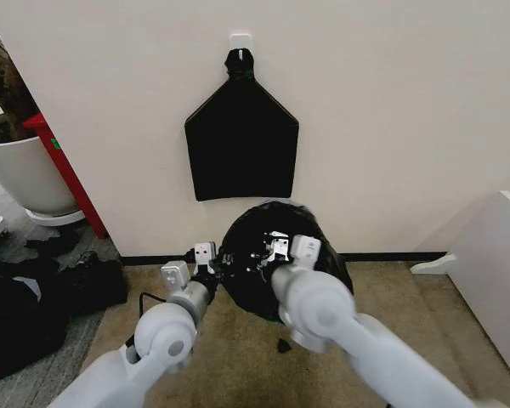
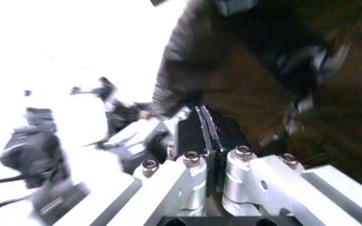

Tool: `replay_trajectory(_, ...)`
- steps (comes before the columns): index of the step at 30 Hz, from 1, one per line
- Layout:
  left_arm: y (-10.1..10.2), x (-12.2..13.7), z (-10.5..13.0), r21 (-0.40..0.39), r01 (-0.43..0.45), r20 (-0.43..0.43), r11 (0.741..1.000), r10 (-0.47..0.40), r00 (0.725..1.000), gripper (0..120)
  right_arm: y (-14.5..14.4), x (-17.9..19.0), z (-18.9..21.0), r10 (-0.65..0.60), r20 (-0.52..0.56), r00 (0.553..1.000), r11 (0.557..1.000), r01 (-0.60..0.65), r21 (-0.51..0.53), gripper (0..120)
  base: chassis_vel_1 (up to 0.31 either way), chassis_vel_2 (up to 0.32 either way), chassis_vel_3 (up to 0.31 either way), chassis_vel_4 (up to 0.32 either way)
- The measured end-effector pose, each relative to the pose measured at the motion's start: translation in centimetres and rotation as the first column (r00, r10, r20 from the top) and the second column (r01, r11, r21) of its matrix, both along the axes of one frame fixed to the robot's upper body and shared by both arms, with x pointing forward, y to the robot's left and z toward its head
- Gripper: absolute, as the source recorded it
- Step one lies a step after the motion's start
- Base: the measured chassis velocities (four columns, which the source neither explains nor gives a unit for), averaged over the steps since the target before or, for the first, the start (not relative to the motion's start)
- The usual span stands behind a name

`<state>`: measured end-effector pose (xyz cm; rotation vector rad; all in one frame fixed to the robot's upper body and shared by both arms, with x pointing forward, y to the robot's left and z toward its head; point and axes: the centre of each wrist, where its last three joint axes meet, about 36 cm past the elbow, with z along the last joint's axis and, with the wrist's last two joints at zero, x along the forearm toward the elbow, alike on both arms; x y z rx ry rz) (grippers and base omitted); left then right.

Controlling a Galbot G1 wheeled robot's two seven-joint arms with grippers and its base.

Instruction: Place the garbage bag over the trash bin.

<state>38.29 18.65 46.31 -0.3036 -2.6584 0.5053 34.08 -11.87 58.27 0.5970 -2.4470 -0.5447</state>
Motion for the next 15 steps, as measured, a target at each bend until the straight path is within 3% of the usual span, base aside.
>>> replay_trajectory(3,0.6,0.7,0.3,-0.042,-0.029,-0.054,0.999,0.027,0.998,0,-4.8,-1.5,1.1,0.076,0.127,0.989,0.992,-0.088,0.094,0,0.0,0.0,0.0,0.0)
replay_trajectory(7,1.2,1.2,1.3,-0.093,-0.056,-0.11,0.994,0.045,0.993,0,-7.9,-3.1,0.5,0.083,0.232,0.969,0.992,-0.102,0.071,0,0.0,0.0,0.0,0.0)
replay_trajectory(13,1.6,1.7,2.4,-0.155,-0.09,-0.188,0.984,0.06,0.98,0,-11.6,-3.8,0.5,0.006,0.197,0.98,0.99,-0.033,0.137,0,0.0,0.0,0.0,0.0)
replay_trajectory(15,1.8,2.2,2.9,-0.205,-0.121,-0.262,0.971,0.065,0.963,0,-14.0,-4.1,-0.7,-0.028,0.197,0.98,0.979,-0.013,0.204,11,0.0,0.0,0.0,0.0)
